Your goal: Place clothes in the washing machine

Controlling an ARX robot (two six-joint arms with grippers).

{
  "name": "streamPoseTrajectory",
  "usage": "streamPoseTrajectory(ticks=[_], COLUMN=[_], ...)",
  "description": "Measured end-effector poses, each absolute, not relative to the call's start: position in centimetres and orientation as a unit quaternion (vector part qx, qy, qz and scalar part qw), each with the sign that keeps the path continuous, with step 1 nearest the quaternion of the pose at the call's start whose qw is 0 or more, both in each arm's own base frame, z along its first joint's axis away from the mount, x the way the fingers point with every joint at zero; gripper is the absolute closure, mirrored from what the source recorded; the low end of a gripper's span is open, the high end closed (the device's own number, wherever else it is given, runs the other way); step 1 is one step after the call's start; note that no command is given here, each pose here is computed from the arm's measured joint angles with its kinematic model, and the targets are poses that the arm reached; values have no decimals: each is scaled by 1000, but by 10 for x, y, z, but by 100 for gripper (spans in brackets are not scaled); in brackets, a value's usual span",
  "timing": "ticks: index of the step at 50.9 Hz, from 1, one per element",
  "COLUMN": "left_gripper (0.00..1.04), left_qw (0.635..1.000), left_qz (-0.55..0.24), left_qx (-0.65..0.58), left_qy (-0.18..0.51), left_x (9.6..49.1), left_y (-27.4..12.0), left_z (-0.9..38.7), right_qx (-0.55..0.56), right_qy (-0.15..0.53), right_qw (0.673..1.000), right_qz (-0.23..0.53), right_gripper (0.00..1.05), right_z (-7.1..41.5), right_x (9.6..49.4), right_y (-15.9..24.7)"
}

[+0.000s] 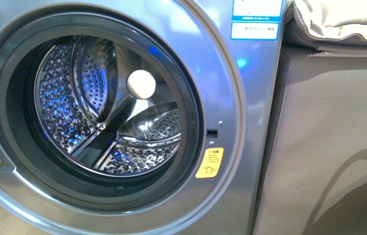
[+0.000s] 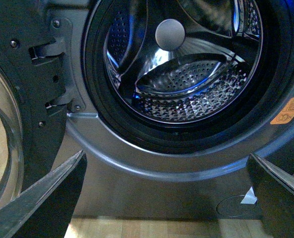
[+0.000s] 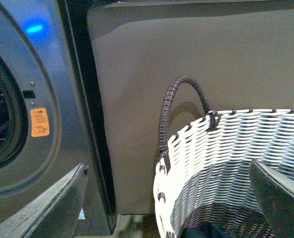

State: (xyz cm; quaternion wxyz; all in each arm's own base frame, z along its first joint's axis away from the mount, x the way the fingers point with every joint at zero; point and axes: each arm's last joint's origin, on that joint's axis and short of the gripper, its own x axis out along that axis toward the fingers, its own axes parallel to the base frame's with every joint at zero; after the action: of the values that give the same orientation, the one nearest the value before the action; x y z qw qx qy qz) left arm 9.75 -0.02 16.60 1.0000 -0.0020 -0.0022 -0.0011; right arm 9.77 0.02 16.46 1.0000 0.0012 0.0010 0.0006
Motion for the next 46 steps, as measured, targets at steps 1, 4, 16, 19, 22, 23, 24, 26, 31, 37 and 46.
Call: streamPoseTrajectory(ticks=[1, 4, 16, 19, 22, 23, 24, 26, 31, 37, 46], left_gripper=[7, 7, 7, 7, 7, 7, 7, 7, 7, 7, 7], left_qw=[1000, 1000, 1000, 1000, 1000, 1000, 1000, 1000, 1000, 1000, 1000], left_qz=[-1, -1, -1, -1, -1, -1, -1, -1, -1, -1, -1], left_qx=[-2, -2, -2, -2, -2, -2, -2, -2, -2, -2, -2], left_qy=[-2, -2, -2, -2, -2, -2, -2, -2, -2, -2, -2], left_x=[97, 97, 97, 97, 97, 97, 97, 97, 97, 97, 97], left_y=[0, 0, 0, 0, 0, 0, 0, 0, 0, 0, 0], left_z=[166, 166, 166, 166, 166, 166, 166, 166, 166, 166, 166], right_qx=[1, 1, 1, 1, 1, 1, 1, 1, 1, 1, 1], right_qy=[1, 1, 1, 1, 1, 1, 1, 1, 1, 1, 1], right_qw=[1000, 1000, 1000, 1000, 1000, 1000, 1000, 1000, 1000, 1000, 1000], right_qz=[0, 0, 1, 0, 1, 1, 1, 0, 0, 0, 0], right_gripper=[7, 7, 7, 7, 7, 7, 7, 7, 7, 7, 7], right_z=[165, 165, 165, 165, 165, 165, 165, 165, 165, 165, 165], right_x=[98, 98, 98, 98, 98, 98, 98, 98, 98, 98, 98], right_y=[0, 0, 0, 0, 0, 0, 0, 0, 0, 0, 0])
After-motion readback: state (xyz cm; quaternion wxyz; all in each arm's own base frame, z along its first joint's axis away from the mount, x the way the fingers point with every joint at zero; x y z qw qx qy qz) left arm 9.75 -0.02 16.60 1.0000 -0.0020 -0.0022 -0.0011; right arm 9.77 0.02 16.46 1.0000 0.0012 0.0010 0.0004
